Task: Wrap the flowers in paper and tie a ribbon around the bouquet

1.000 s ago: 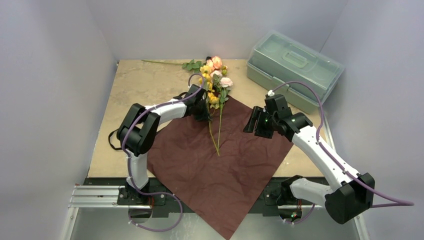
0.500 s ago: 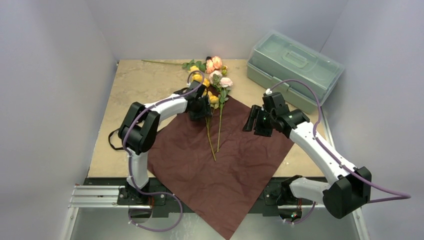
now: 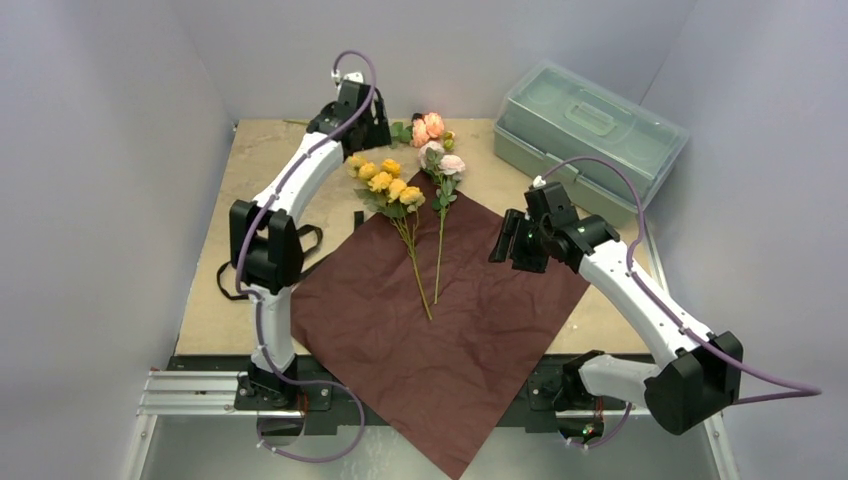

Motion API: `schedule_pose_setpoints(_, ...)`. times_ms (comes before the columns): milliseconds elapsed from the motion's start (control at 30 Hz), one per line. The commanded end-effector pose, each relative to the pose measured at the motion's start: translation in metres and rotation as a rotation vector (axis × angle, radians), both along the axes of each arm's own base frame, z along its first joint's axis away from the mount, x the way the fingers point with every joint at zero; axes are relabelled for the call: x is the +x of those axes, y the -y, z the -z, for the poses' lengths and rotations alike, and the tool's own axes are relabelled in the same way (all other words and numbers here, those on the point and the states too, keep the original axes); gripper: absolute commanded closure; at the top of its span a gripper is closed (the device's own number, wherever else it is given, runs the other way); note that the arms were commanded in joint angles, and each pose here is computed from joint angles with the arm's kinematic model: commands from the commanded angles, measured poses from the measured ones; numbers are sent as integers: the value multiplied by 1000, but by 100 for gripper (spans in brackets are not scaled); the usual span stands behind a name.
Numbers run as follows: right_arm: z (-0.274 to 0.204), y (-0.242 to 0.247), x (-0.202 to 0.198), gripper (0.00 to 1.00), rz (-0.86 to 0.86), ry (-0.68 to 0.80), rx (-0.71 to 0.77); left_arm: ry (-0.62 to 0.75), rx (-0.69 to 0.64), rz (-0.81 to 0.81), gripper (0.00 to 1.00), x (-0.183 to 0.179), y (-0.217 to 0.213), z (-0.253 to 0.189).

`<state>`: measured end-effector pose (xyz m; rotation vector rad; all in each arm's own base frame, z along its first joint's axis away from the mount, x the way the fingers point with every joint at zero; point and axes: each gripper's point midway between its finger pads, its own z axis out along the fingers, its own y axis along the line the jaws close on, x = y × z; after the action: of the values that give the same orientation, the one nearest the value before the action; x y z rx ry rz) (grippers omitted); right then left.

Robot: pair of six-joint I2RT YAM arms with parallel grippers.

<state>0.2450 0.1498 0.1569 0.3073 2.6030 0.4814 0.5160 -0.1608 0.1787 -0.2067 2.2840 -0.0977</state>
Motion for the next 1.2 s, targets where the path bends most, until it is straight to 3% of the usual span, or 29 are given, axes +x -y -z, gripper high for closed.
schedule_pose_setpoints(0,-7,7,4,38,35,8,-29,88,-67,-136,22,61,-21,-6)
schedule_pose_setpoints(233,-1,7,6,38,58,-30,-41,240,-545,-290,21,135,16,4)
schedule_pose_setpoints(367,-4,15,13,38,71,-13,-90,253,-815,-405,15,164,26,27)
schedule_pose_setpoints(667,-6,33,28,37,109,2,-147,263,-1039,-579,14,203,30,87)
schedule_pose_setpoints(900,-2,46,44,35,149,-4,-184,309,-1097,-656,35,220,16,119)
schedule_pose_setpoints(1067,0,51,60,35,173,-6,-201,291,-1176,-687,69,225,18,154)
schedule_pose_setpoints(1167,2,54,69,35,184,-19,-210,301,-1207,-706,79,227,14,167)
